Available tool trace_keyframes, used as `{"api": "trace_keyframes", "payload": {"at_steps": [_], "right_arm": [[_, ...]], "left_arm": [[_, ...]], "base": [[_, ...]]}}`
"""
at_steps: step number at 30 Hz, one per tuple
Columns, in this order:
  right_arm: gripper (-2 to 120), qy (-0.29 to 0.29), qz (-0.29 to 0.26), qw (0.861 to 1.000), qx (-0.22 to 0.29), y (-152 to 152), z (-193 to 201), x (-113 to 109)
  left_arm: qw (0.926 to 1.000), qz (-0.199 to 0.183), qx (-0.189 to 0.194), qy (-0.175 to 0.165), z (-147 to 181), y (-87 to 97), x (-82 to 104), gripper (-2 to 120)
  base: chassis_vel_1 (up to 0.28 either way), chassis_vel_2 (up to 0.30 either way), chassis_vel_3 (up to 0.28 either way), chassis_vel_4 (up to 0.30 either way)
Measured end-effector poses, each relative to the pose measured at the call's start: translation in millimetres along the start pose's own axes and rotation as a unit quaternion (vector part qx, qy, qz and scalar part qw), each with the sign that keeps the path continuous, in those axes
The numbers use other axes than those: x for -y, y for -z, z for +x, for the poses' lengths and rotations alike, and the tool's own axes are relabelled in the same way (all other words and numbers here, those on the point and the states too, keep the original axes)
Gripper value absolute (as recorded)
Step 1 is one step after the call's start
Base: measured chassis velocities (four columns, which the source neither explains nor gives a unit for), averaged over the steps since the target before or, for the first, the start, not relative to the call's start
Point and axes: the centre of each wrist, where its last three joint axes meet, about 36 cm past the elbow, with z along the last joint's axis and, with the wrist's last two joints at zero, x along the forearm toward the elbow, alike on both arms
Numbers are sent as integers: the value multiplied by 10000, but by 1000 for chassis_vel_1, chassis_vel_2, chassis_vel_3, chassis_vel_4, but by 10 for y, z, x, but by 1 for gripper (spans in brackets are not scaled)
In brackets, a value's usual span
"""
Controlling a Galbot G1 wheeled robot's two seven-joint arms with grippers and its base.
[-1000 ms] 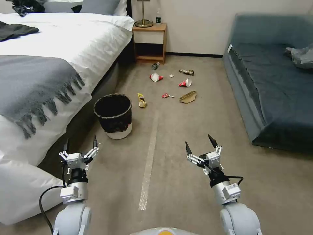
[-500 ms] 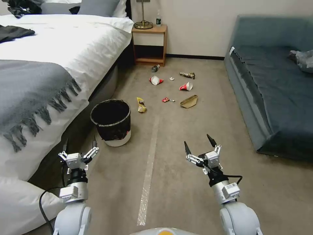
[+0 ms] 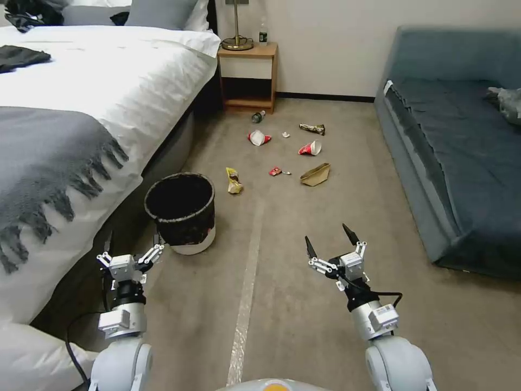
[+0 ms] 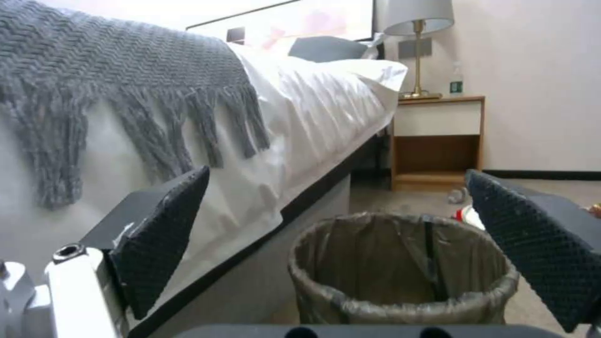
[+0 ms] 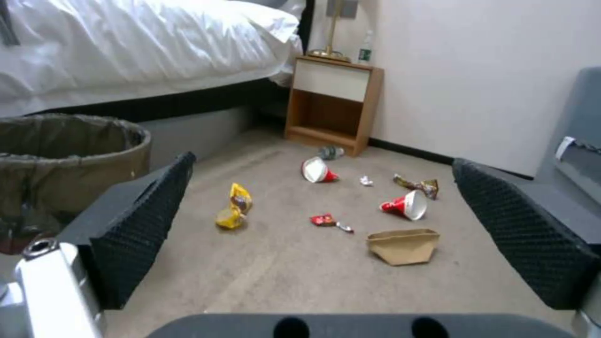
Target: Pick up the trash can from the floor.
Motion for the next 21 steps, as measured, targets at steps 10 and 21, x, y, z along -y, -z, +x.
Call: {"api": "trace_keyframes", "payload": {"at_steps": [10, 21], "right_arm": [[100, 11, 1, 10000, 3, 0, 8, -3], [100, 34, 3, 10000, 37, 8, -12, -3]], "left_arm": [[10000, -5, -7, 17, 8, 1, -5, 100], [10000, -1, 3, 90, 3, 10, -8, 100]], "base": [[-69, 70, 62, -68], [-82, 66, 75, -72]]}}
